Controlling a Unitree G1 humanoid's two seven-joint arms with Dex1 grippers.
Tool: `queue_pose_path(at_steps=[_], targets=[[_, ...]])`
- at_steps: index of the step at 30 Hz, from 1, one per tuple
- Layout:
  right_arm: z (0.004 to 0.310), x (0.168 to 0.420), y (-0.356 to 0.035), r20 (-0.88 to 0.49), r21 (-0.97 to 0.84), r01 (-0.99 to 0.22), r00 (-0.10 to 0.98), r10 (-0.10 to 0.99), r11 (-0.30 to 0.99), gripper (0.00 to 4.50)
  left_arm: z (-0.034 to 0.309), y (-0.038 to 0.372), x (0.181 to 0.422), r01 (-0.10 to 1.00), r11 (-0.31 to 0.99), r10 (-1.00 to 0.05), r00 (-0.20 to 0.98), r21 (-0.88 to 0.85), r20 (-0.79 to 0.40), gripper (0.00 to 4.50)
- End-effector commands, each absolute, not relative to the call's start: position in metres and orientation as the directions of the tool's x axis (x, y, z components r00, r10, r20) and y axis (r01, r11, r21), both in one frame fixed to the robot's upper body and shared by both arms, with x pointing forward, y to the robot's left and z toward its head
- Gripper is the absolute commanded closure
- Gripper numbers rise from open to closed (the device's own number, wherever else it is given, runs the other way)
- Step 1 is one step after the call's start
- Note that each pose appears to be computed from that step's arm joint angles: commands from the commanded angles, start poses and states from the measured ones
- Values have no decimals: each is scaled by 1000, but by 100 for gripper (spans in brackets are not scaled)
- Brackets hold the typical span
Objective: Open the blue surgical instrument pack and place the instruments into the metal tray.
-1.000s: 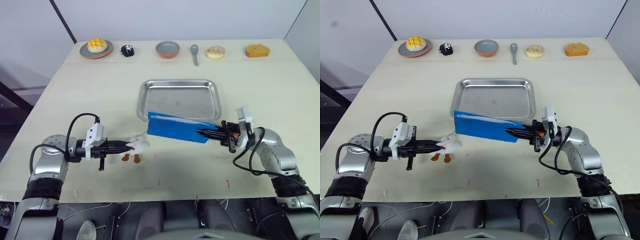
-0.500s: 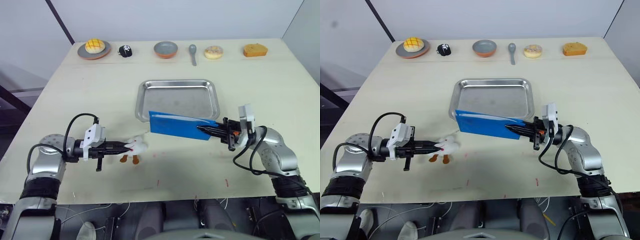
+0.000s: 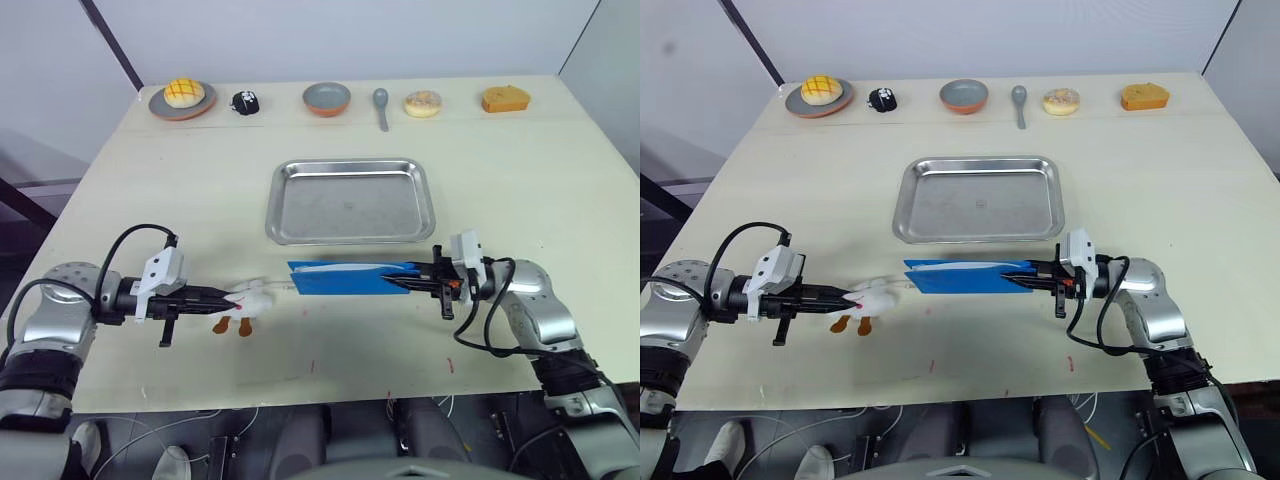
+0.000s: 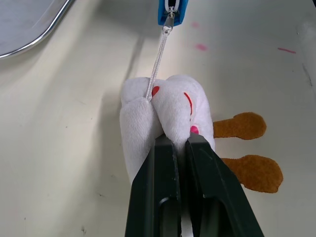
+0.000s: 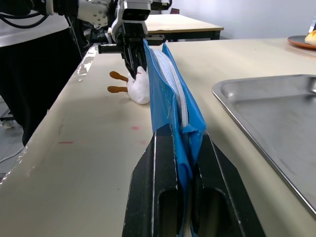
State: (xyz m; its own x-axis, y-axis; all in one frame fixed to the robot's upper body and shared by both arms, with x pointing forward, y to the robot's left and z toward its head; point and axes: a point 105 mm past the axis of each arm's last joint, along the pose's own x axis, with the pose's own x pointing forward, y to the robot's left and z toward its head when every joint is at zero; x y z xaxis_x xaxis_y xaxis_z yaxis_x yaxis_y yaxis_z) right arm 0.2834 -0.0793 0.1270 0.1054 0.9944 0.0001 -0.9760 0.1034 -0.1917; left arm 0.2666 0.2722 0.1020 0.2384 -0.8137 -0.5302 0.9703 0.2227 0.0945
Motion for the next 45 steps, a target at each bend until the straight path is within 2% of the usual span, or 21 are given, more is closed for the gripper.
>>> queue_pose_path(at_steps=[1, 5, 8, 12, 17, 26, 34, 45], targets=[[140, 285, -84, 27, -244, -963, 111, 993, 114, 450, 92, 288, 251, 966, 256, -783, 180, -45, -595, 352], [142, 286, -86, 29, -246, -962, 115, 993, 119, 450, 97, 291, 250, 958, 280, -792, 199, -55, -577, 169], [143, 287, -86, 31, -248, -961, 114, 993, 118, 450, 105, 292, 248, 953, 292, -801, 201, -75, -564, 13], [145, 288, -85, 36, -251, -961, 110, 993, 116, 450, 120, 293, 245, 948, 302, -816, 204, -99, -540, 13], [145, 287, -83, 40, -249, -962, 102, 994, 109, 450, 147, 291, 252, 943, 322, -851, 248, -85, -462, 13], [140, 283, -81, 17, -247, -965, 86, 996, 87, 450, 175, 249, 272, 955, 294, -942, 283, -35, -180, 13], [138, 283, -81, -1, -250, -965, 76, 997, 73, 450, 173, 215, 298, 946, 305, -941, 317, 109, -115, 13], [138, 283, -78, 10, -248, -966, 75, 997, 75, 450, 150, 186, 306, 972, 166, -960, 199, 169, -200, 13]])
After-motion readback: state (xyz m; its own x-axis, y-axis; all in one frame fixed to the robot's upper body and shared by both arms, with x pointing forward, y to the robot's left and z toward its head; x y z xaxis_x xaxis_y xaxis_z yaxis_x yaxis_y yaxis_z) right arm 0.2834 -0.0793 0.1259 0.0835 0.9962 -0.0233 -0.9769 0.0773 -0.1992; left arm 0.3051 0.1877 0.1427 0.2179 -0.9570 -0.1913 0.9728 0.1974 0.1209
